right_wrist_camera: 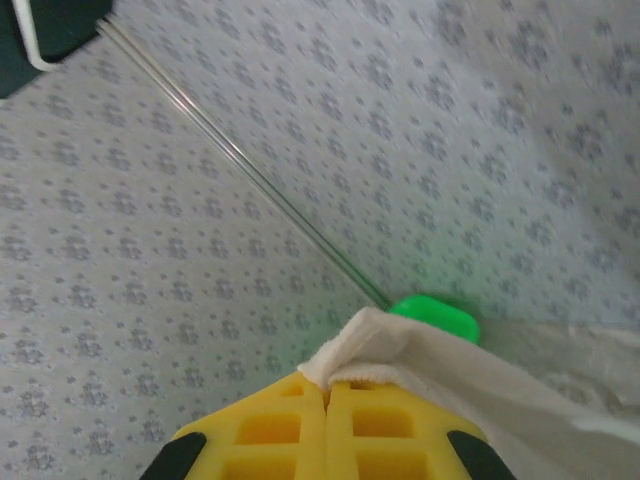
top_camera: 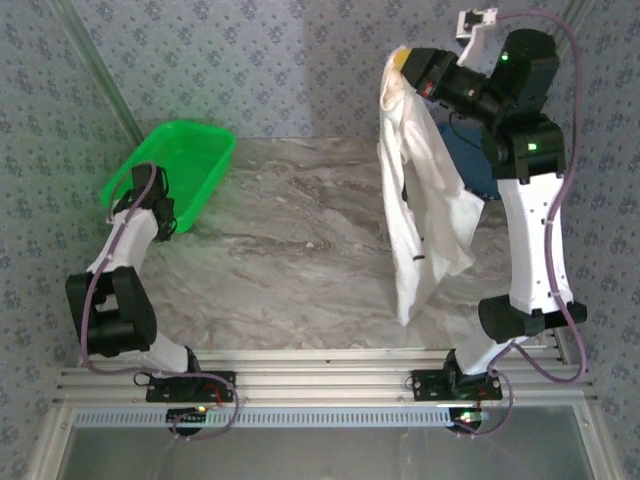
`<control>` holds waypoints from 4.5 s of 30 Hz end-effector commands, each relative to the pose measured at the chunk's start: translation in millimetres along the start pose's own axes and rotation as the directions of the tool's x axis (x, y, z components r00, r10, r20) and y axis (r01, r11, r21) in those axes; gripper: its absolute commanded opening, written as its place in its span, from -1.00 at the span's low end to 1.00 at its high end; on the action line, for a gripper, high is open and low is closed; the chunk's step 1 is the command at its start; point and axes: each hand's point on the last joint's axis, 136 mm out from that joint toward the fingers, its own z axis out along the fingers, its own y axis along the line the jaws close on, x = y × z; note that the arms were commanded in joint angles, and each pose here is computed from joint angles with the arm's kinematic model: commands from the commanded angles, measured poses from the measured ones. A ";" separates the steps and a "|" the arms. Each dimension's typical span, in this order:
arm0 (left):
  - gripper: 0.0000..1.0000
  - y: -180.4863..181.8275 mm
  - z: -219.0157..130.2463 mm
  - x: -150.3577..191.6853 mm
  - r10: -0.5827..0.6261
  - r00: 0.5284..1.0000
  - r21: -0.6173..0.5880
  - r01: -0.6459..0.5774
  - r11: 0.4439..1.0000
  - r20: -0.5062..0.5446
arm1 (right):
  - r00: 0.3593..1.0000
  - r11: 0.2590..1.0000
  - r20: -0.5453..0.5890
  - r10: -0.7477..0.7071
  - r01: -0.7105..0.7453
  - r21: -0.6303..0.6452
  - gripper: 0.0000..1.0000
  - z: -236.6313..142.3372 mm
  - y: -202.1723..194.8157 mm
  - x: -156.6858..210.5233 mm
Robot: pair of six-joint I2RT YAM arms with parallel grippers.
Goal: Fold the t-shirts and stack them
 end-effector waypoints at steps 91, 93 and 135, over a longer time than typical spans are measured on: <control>0.06 -24.0 -125.4 529.1 0.528 0.461 0.446 -0.283 0.849 -0.713 | 0.651 0.702 -0.367 0.665 -0.376 0.605 0.55 -83.1 -336.9 329.8; 0.02 -21.5 -124.1 527.7 0.537 0.463 0.440 -0.309 0.843 -0.705 | 0.651 0.695 -0.357 0.670 -0.381 0.610 0.54 -86.5 -338.6 328.4; -1.00 -80.6 -187.0 449.3 0.730 0.457 0.675 -0.316 0.667 -0.508 | 0.676 0.344 0.059 0.735 -0.446 0.826 0.53 -168.0 -418.5 307.8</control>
